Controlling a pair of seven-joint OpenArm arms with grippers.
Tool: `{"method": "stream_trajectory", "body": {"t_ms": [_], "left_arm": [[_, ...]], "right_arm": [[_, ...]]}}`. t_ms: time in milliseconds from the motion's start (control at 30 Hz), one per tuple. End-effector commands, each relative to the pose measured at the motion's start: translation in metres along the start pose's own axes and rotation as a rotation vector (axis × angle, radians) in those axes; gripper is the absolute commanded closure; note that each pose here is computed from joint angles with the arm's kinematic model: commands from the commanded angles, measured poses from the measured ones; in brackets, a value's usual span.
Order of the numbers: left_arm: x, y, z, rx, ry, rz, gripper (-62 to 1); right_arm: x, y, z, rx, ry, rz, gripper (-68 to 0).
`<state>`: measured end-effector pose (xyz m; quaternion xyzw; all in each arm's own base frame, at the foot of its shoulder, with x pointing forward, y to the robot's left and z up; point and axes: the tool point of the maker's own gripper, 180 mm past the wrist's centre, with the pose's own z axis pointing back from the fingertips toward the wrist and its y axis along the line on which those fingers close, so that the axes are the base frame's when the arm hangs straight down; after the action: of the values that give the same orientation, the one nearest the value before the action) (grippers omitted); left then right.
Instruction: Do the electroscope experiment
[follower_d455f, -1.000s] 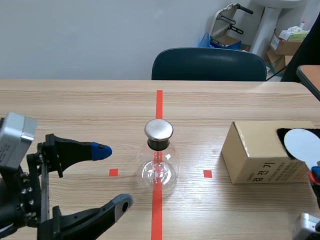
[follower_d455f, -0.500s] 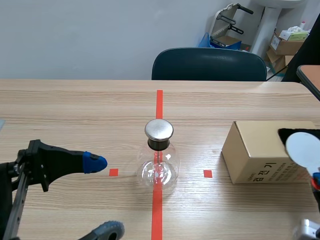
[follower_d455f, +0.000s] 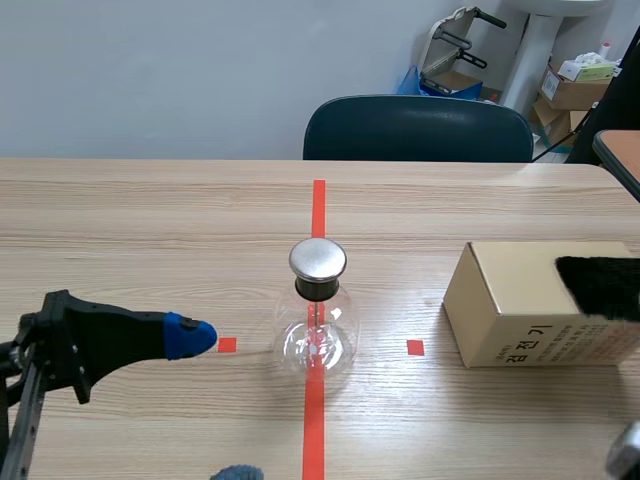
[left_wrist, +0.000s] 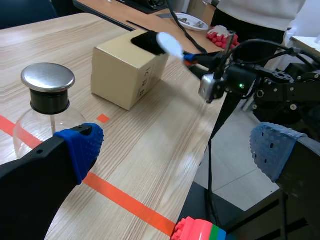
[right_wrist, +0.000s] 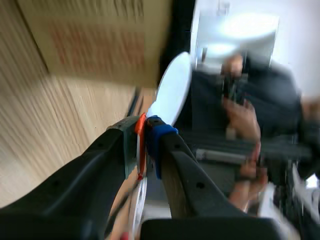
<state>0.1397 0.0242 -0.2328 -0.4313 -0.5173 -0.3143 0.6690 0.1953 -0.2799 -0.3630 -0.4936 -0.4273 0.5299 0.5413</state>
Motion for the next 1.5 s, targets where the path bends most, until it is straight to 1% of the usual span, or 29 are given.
{"method": "stream_trajectory", "body": {"t_ms": [0, 100, 133, 167, 200, 267, 300, 333, 367, 467, 533, 567, 667, 700, 733, 767, 867, 900, 933, 967, 1000, 1100, 1133, 1167, 1300, 1333, 1367, 1400, 1467], "left_arm": [[0.008, -0.004, -0.004, -0.006, -0.038, 0.014, -62.3], [0.007, -0.004, -0.006, -0.002, -0.035, 0.016, -62.3], [0.007, -0.005, -0.006, -0.004, -0.035, 0.015, -62.3], [0.007, -0.005, -0.007, -0.006, -0.036, 0.013, -62.3], [0.007, -0.006, -0.007, -0.006, -0.039, 0.014, -62.3], [0.008, -0.006, -0.008, -0.006, -0.046, 0.014, -62.3], [0.009, -0.006, -0.008, -0.008, -0.05, 0.012, -62.3], [0.009, -0.006, -0.008, -0.008, -0.052, 0.012, -62.3], [0.009, -0.006, -0.008, -0.008, -0.052, 0.011, -62.3], [0.009, -0.008, -0.007, -0.02, -0.05, -0.007, -62.3], [0.009, -0.009, -0.007, -0.022, -0.05, -0.011, -62.3], [0.009, -0.009, -0.007, -0.022, -0.05, -0.011, -62.3], [0.009, -0.01, -0.007, -0.029, -0.05, -0.006, -62.3], [0.009, -0.011, -0.007, -0.032, -0.05, -0.004, -62.3], [0.009, -0.011, -0.007, -0.034, -0.05, -0.002, -62.3], [0.009, -0.011, -0.007, -0.034, -0.051, -0.001, -62.3], [0.012, -0.011, -0.007, -0.034, -0.065, -0.001, -62.3], [0.013, -0.011, -0.007, -0.034, -0.07, -0.001, -62.3], [0.013, -0.011, -0.007, -0.034, -0.075, -0.001, -62.3], [0.014, -0.011, -0.008, -0.033, -0.079, 0.001, -62.3], [0.014, -0.011, -0.008, -0.032, -0.08, 0.004, -62.3], [0.014, -0.011, -0.008, -0.032, -0.079, 0.003, -62.3], [0.014, -0.011, -0.008, -0.032, -0.079, 0.003, -62.3], [0.014, -0.011, -0.008, -0.032, -0.08, 0.003, -62.3], [0.014, -0.011, -0.008, -0.032, -0.081, 0.005, -62.3], [0.015, -0.011, -0.008, -0.031, -0.084, 0.008, -62.3], [0.015, -0.011, -0.008, -0.03, -0.086, 0.009, -62.3], [0.015, -0.011, -0.009, -0.031, -0.087, 0.011, -62.3], [0.016, -0.013, -0.01, -0.04, -0.092, 0.019, -62.3]], "right_arm": [[0.015, -0.002, 0.0, 0.004, -0.104, 0.029, -1.0], [0.051, -0.002, 0.006, 0.003, -0.311, 0.038, -1.0], [0.057, -0.002, 0.008, 0.0, -0.342, 0.04, -1.0], [0.057, -0.002, 0.008, -0.001, -0.341, 0.035, -1.0], [0.049, -0.003, 0.006, -0.008, -0.288, 0.026, -1.0], [0.021, -0.005, 0.0, -0.02, -0.119, 0.012, -1.0], [0.011, -0.004, -0.001, -0.016, -0.059, 0.011, -1.0], [0.007, -0.005, -0.001, -0.017, -0.042, 0.014, -1.0], [0.01, -0.005, -0.001, -0.017, -0.065, 0.019, -1.0], [0.044, -0.008, 0.001, -0.028, -0.263, 0.037, -1.0], [0.055, -0.011, 0.004, -0.048, -0.327, 0.051, -1.0], [0.054, -0.012, 0.003, -0.056, -0.313, 0.048, -1.0], [0.02, -0.014, -0.004, -0.067, -0.107, 0.028, -1.0], [0.011, -0.014, -0.004, -0.067, -0.056, 0.026, -1.0], [0.007, -0.014, -0.004, -0.063, -0.037, 0.031, -1.0], [0.008, -0.014, -0.004, -0.061, -0.052, 0.04, -1.0], [0.039, -0.013, -0.001, -0.055, -0.233, 0.061, -1.0], [0.047, -0.014, 0.0, -0.058, -0.282, 0.064, -1.0], [0.051, -0.014, 0.001, -0.06, -0.302, 0.065, -1.0], [0.05, -0.014, 0.0, -0.061, -0.295, 0.063, -1.0], [0.042, -0.015, -0.002, -0.065, -0.247, 0.056, -1.0], [0.004, -0.016, -0.007, -0.067, -0.021, 0.041, -1.0], [0.0, -0.015, -0.007, -0.062, -0.001, 0.045, -1.0], [0.003, -0.015, -0.007, -0.059, -0.017, 0.052, -1.0], [0.046, -0.013, -0.002, -0.055, -0.273, 0.073, -1.0], [0.05, -0.014, -0.001, -0.059, -0.298, 0.075, -1.0], [0.05, -0.015, -0.001, -0.067, -0.289, 0.075, -1.0], [0.041, -0.017, -0.003, -0.076, -0.23, 0.069, -1.0], [0.014, -0.018, -0.007, -0.08, -0.067, 0.057, -1.0]]}}
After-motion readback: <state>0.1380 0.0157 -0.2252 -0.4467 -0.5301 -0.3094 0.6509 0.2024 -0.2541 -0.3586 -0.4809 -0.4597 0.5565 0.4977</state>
